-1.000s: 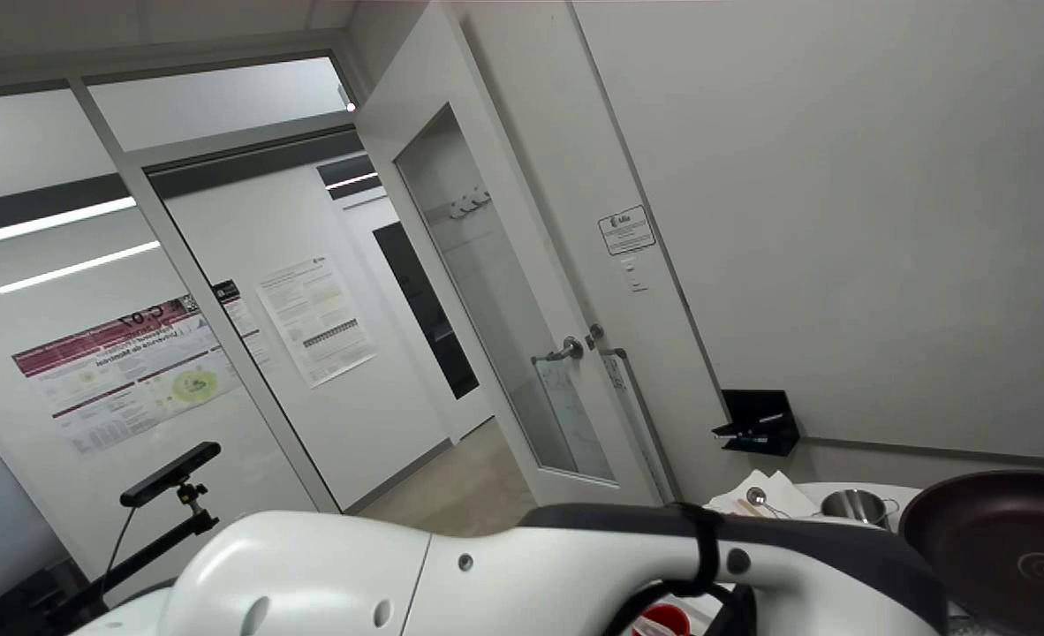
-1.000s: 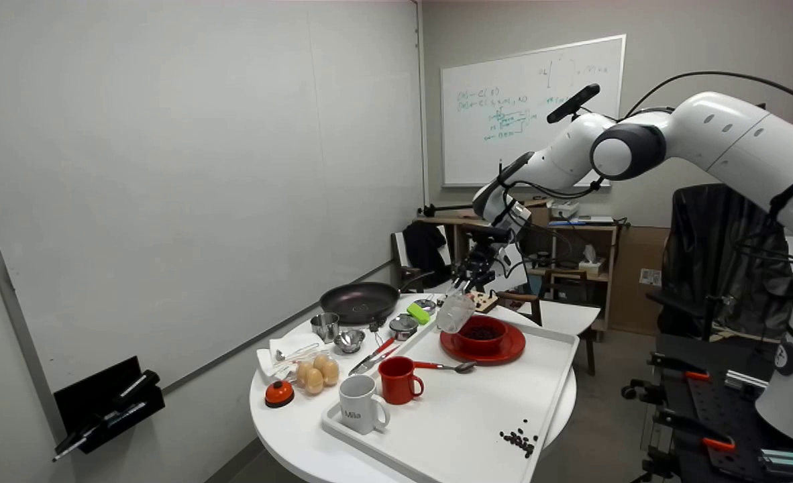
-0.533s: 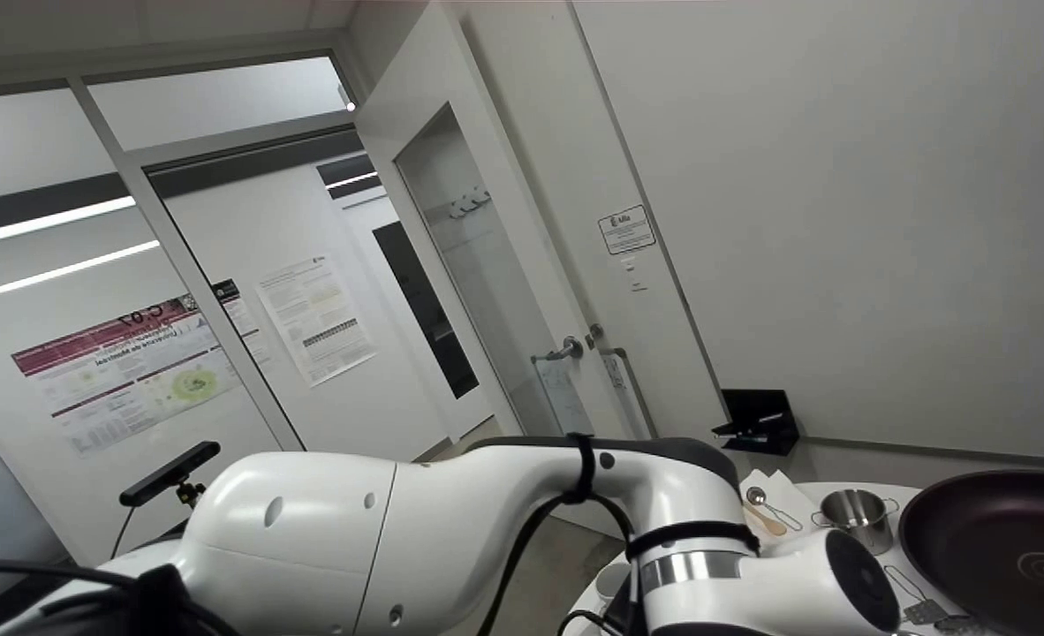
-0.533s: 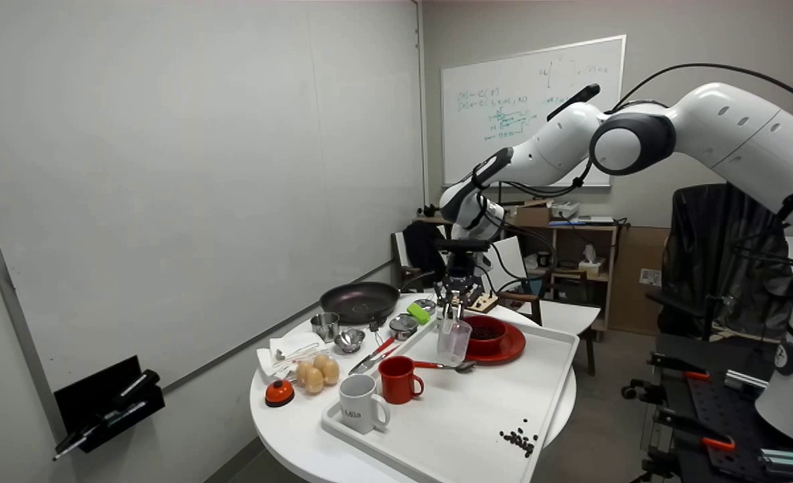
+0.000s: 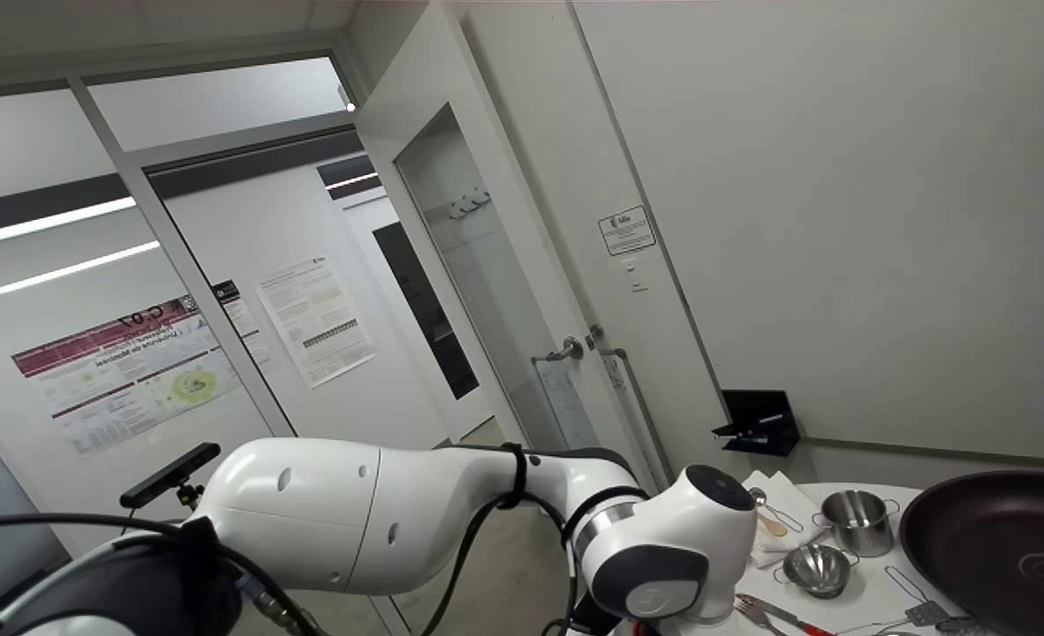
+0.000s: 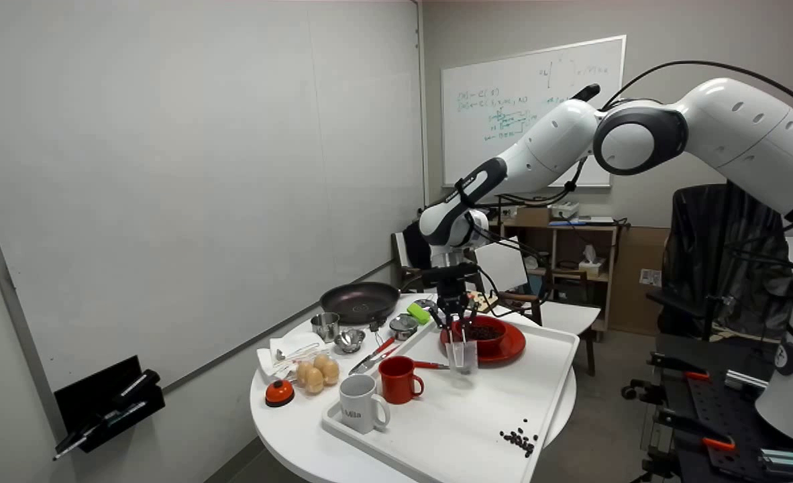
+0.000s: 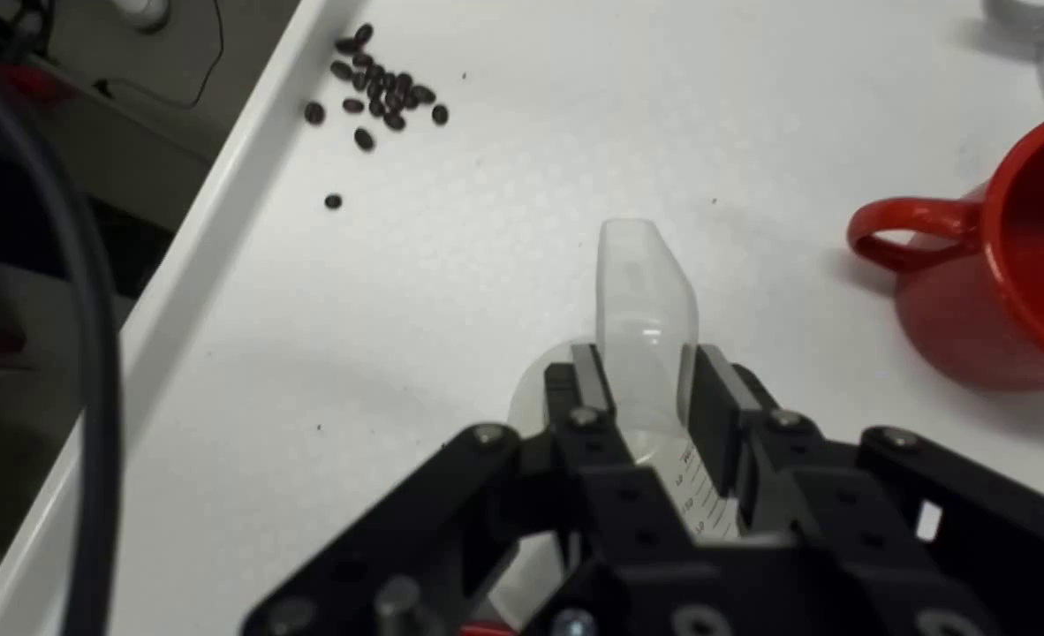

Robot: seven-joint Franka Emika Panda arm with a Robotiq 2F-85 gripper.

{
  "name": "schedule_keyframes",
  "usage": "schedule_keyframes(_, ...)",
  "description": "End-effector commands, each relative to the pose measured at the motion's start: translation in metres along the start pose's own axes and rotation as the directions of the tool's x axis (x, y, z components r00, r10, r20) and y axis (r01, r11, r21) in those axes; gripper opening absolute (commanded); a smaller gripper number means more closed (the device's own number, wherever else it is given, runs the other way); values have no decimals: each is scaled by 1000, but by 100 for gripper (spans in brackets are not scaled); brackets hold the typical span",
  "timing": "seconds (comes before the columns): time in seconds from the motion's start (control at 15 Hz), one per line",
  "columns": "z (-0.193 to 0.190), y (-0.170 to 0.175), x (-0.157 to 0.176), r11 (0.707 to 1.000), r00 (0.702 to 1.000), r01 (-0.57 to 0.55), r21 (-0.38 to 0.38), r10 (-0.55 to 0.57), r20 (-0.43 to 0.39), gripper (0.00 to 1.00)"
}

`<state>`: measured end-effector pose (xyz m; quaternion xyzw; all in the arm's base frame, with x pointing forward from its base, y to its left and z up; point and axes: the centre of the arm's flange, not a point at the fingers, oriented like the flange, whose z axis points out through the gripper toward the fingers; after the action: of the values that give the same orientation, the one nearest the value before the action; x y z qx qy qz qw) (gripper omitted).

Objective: Pour the contents of the jug into the bowl

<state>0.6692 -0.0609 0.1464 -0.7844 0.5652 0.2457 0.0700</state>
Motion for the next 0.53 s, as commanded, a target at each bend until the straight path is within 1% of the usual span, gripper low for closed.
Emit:
schedule_keyframes(0.0, 3, 10, -22, 998, 981, -6, -65, -7, -195, 10)
schedule_keyframes(0.07, 4, 9, -25, 996, 969, -2, -84, -19, -247, 11)
schedule_keyframes(0.2, 5, 9, -32, 995, 950, 6, -104, -38, -309, 10)
schedule_keyframes(0.33, 5, 11, -38, 993, 935, 19, -116, -58, -349, 10)
schedule_keyframes(0.47, 4, 13, -46, 992, 928, 34, -123, -77, -364, 10)
